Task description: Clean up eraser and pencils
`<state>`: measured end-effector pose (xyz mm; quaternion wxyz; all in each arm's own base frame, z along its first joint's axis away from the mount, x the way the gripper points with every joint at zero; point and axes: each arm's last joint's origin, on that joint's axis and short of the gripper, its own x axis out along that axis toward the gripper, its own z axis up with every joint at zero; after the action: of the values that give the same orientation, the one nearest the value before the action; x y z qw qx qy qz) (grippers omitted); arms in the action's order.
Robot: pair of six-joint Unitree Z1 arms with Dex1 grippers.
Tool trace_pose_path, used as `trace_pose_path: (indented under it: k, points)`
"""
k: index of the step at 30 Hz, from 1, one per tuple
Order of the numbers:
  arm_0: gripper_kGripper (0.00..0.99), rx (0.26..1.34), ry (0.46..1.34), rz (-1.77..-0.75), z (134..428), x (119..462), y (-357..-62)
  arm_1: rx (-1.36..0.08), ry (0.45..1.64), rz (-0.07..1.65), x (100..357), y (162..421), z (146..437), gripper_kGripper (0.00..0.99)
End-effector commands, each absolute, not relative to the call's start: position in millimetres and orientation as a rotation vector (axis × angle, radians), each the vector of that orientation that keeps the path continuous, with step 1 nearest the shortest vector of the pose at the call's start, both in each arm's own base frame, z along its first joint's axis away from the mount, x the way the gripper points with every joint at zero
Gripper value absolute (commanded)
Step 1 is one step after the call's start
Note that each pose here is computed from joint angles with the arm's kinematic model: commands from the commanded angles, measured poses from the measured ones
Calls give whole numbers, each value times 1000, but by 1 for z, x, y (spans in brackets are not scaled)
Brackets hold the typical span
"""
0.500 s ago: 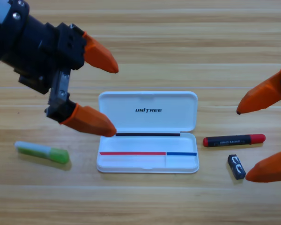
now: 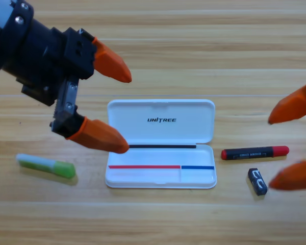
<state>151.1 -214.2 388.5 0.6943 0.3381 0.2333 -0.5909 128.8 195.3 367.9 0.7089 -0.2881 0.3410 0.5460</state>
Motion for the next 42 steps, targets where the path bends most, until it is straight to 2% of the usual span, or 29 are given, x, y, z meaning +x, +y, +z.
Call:
trace_pose_path:
  k: [1,5,9,14,17,20,23,25,30,37,42]
  points:
    - [990,801,560,-1322,377,152,-223,-668,803,939,134,184,355,986]
    - [989,893,540,-1320,383,152,-219,-678,852,774,139,180,338,986]
    - [989,1070,519,-1200,384,165,-203,-665,918,617,156,187,322,986]
    - [989,1213,547,-1132,376,195,-172,-639,1060,640,176,194,295,986]
    - [989,1283,568,-1132,365,209,-156,-589,1159,727,179,201,279,986]
    - [989,1337,605,-1165,349,222,-145,-505,1230,674,193,212,268,989]
    - [988,1343,666,-1210,329,243,-141,-386,1302,532,206,215,255,990]
    - [988,1343,701,-1227,315,255,-140,-364,1322,491,215,221,248,989]
    - [990,1340,726,-1241,283,263,-143,-295,1376,395,236,233,229,962]
    - [988,1346,789,-1262,242,266,-143,-247,1430,343,254,243,205,891]
    - [980,1343,848,-1270,229,266,-143,-249,1458,325,258,246,193,834]
